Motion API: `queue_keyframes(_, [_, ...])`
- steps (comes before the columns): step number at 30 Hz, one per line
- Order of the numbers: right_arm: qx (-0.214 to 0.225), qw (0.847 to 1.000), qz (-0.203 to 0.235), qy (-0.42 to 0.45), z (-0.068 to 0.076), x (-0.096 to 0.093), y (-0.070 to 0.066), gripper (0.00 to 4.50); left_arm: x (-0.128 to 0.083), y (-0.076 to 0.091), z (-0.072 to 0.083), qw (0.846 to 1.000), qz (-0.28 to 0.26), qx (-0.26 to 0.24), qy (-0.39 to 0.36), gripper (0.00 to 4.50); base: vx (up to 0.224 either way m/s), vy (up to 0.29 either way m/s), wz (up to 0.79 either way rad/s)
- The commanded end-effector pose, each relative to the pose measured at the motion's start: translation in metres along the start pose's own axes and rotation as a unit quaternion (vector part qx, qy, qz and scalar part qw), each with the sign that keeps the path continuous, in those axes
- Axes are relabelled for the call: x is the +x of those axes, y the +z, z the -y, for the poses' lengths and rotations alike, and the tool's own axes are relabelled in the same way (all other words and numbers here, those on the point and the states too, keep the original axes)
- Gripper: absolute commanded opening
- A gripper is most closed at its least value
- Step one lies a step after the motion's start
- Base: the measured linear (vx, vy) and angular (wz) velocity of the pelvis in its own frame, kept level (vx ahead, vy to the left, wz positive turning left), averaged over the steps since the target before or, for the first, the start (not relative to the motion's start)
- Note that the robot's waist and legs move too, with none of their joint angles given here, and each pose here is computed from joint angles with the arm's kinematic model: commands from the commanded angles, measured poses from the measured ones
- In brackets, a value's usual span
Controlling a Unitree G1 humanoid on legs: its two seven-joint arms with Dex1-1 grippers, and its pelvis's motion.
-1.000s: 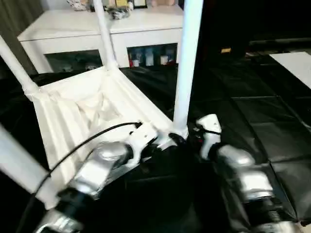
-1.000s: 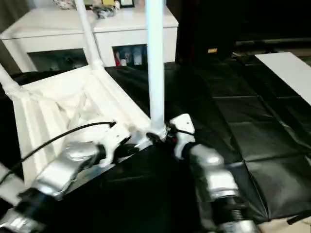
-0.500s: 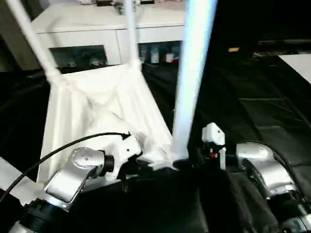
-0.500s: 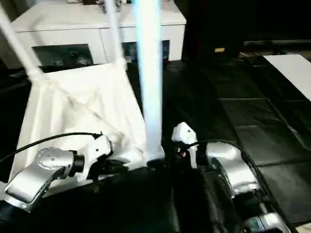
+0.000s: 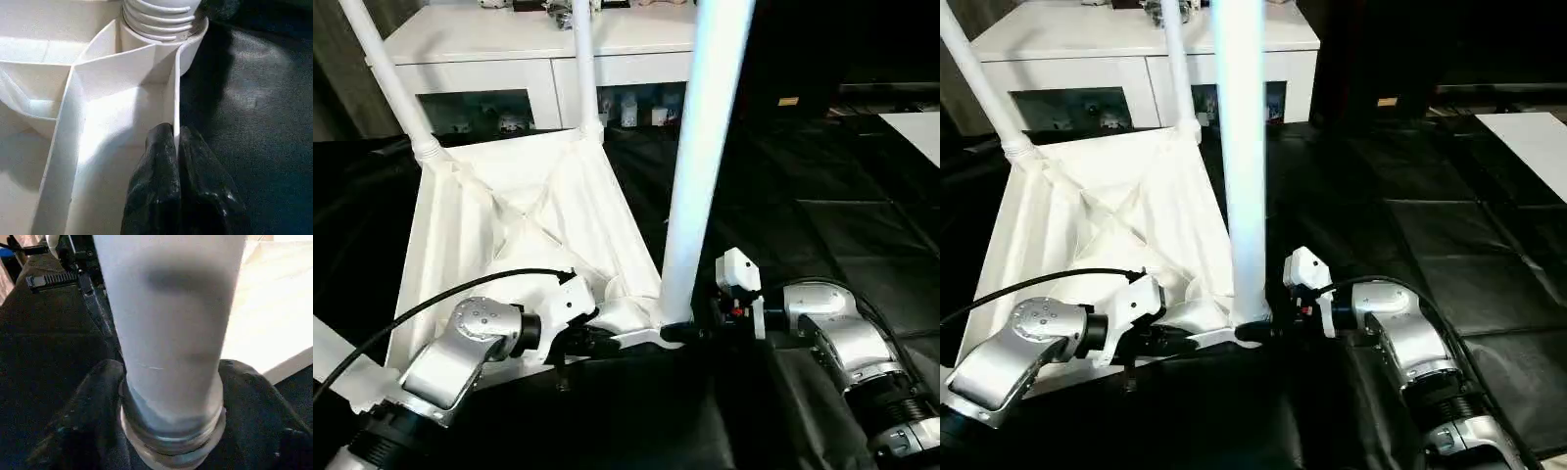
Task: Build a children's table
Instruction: Rotate leg to tighten
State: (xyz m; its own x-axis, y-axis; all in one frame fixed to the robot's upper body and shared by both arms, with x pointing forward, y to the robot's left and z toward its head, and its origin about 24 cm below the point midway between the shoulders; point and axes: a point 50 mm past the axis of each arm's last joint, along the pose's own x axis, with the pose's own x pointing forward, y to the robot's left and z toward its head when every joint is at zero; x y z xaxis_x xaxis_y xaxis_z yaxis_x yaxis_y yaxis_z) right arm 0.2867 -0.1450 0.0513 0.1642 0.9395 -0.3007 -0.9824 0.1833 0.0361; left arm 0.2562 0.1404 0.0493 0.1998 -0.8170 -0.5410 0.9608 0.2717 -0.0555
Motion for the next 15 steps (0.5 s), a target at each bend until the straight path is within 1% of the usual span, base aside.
queue_keyframes(1, [0.001, 1.0, 0.011, -0.012, 0.002, 0.002, 0.001, 2.81, 0.003, 0.012, 0.002, 1.0, 0.017, 0.019, -0.014, 0.0, 0.0, 0.0, 0.0])
queue_keyframes(2, [0.004, 1.0, 0.012, -0.018, 0.003, 0.002, 0.001, 2.81, 0.003, 0.011, 0.002, 1.0, 0.016, 0.018, -0.012, 0.0, 0.0, 0.0, 0.0])
queue_keyframes(3, [0.013, 0.998, 0.014, -0.066, 0.008, 0.004, -0.004, 2.77, 0.009, 0.01, -0.002, 1.0, 0.008, 0.013, 0.01, 0.0, 0.0, 0.0, 0.0])
queue_keyframes(4, [0.017, 0.996, 0.015, -0.084, 0.009, 0.005, -0.006, 2.72, 0.012, 0.01, -0.003, 1.0, 0.005, 0.011, 0.019, 0.0, 0.0, 0.0, 0.0])
queue_keyframes(5, [0.032, 0.991, 0.021, -0.125, 0.011, 0.007, -0.01, 2.72, 0.019, 0.01, -0.008, 0.999, 0.003, 0.005, 0.048, 0.0, 0.0, 0.0, 0.0])
queue_keyframes(7, [0.044, 0.986, 0.027, -0.161, 0.011, 0.012, -0.012, 2.7, 0.025, 0.012, -0.012, 0.997, 0.0, -0.006, 0.075, 0.0, 0.0, 0.0, 0.0])
queue_keyframes(8, [0.056, 0.98, 0.028, -0.19, 0.011, 0.016, -0.014, 2.69, 0.03, 0.013, -0.015, 0.995, -0.001, -0.014, 0.096, 0.0, 0.0, 0.0, 0.0])
queue_keyframes(9, [0.057, 0.98, 0.028, -0.191, 0.011, 0.016, -0.014, 2.69, 0.03, 0.014, -0.015, 0.995, -0.001, -0.014, 0.097, 0.0, 0.0, 0.0, 0.0])
queue_keyframes(10, [0.086, 0.96, 0.024, -0.267, 0.007, 0.029, -0.019, 2.69, 0.042, 0.019, -0.022, 0.988, -0.008, -0.039, 0.147, 0.0, 0.0, 0.0, 0.0])
queue_keyframes(11, [0.092, 0.953, 0.02, -0.286, 0.007, 0.032, -0.021, 2.69, 0.044, 0.02, -0.024, 0.987, -0.011, -0.044, 0.157, 0.0, 0.0, 0.0, 0.0])
queue_keyframes(12, [0.099, 0.931, 0.005, -0.351, 0.007, 0.037, -0.024, 2.69, 0.05, 0.022, -0.029, 0.98, -0.017, -0.056, 0.188, 0.0, 0.0, 0.0, 0.0])
queue_keyframes(13, [0.099, 0.928, 0.003, -0.358, 0.007, 0.038, -0.024, 2.69, 0.05, 0.023, -0.029, 0.98, -0.017, -0.057, 0.191, 0.0, 0.0, 0.0, 0.0])
queue_keyframes(14, [0.098, 0.918, -0.004, -0.383, 0.006, 0.041, -0.025, 2.69, 0.053, 0.025, -0.031, 0.977, -0.016, -0.059, 0.204, 0.0, 0.0, 0.0, 0.0])
queue_keyframes(15, [0.098, 0.918, -0.004, -0.383, 0.006, 0.041, -0.025, 2.69, 0.053, 0.025, -0.031, 0.977, -0.016, -0.059, 0.204, 0.0, 0.0, 0.0, 0.0])
